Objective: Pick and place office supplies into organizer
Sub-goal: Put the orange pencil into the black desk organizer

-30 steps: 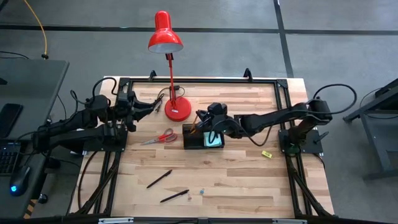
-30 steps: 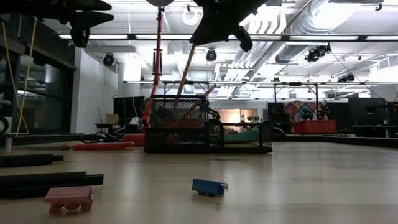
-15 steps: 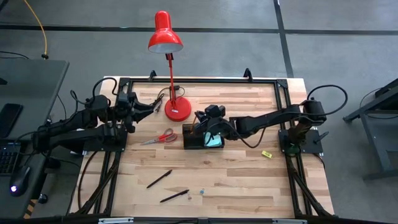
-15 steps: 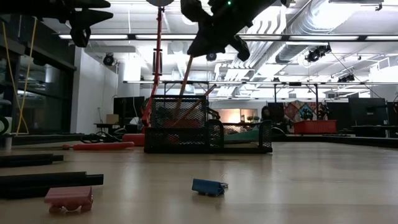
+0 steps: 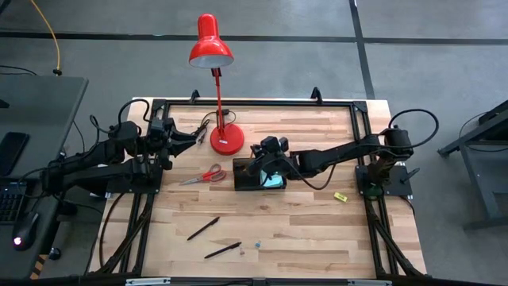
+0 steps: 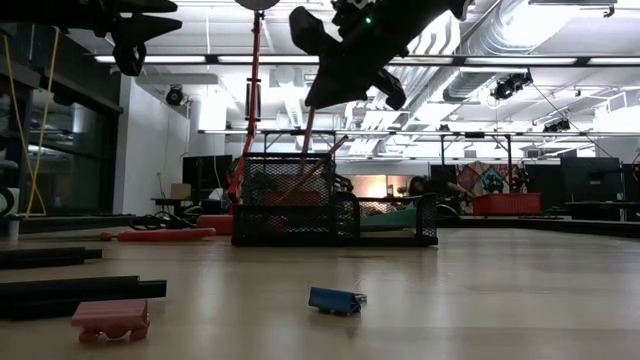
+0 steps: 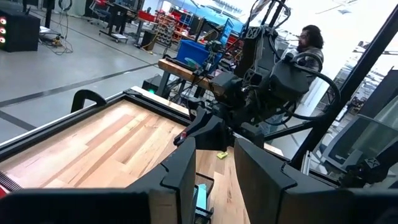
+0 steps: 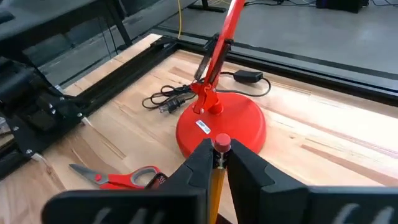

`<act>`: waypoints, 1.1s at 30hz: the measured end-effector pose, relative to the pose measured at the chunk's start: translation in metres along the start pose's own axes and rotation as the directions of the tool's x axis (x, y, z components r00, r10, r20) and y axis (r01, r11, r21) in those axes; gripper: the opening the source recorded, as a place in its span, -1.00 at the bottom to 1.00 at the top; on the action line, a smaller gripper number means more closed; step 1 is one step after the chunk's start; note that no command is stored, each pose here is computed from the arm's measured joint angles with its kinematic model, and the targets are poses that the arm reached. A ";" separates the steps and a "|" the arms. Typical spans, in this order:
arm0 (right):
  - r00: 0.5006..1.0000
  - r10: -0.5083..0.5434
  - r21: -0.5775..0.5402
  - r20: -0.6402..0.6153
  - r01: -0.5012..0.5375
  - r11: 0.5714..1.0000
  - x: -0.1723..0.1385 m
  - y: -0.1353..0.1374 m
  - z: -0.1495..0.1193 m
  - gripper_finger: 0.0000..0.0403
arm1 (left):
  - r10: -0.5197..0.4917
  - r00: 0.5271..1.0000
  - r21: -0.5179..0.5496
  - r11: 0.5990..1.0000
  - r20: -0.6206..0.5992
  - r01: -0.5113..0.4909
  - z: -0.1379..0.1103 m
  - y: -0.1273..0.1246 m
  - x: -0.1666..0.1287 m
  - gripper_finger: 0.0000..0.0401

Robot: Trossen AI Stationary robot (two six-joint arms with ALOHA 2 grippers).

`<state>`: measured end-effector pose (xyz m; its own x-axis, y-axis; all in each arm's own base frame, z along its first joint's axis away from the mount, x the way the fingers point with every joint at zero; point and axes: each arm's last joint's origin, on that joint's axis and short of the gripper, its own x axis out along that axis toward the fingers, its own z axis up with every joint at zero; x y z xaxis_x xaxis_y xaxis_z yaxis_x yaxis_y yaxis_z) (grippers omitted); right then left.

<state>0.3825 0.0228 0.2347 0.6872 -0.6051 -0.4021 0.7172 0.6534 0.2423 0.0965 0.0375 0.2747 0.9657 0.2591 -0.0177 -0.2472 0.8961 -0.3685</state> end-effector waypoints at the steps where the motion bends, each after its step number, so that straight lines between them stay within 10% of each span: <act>1: 1.000 -0.009 0.001 -0.012 0.009 1.000 0.000 -0.001 -0.001 -0.83 | 0.000 1.000 0.000 1.000 0.000 0.000 0.000 0.000 0.000 -0.51; 19: 0.997 -0.056 0.027 -0.052 0.058 0.998 0.004 -0.010 -0.003 -0.15 | 0.000 1.000 0.000 1.000 0.000 0.000 0.000 0.000 0.000 -0.51; 33: 0.959 0.135 0.163 -0.248 -0.097 0.982 0.006 -0.015 0.004 0.31 | -0.010 1.000 -0.001 1.000 -0.011 0.010 -0.001 0.000 0.001 -0.51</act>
<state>0.3767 0.0074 0.2322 0.7275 -0.3791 -0.5719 0.6567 0.6262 0.4203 0.0976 0.0375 0.2741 0.9689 0.2461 -0.0247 -0.2376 0.8982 -0.3698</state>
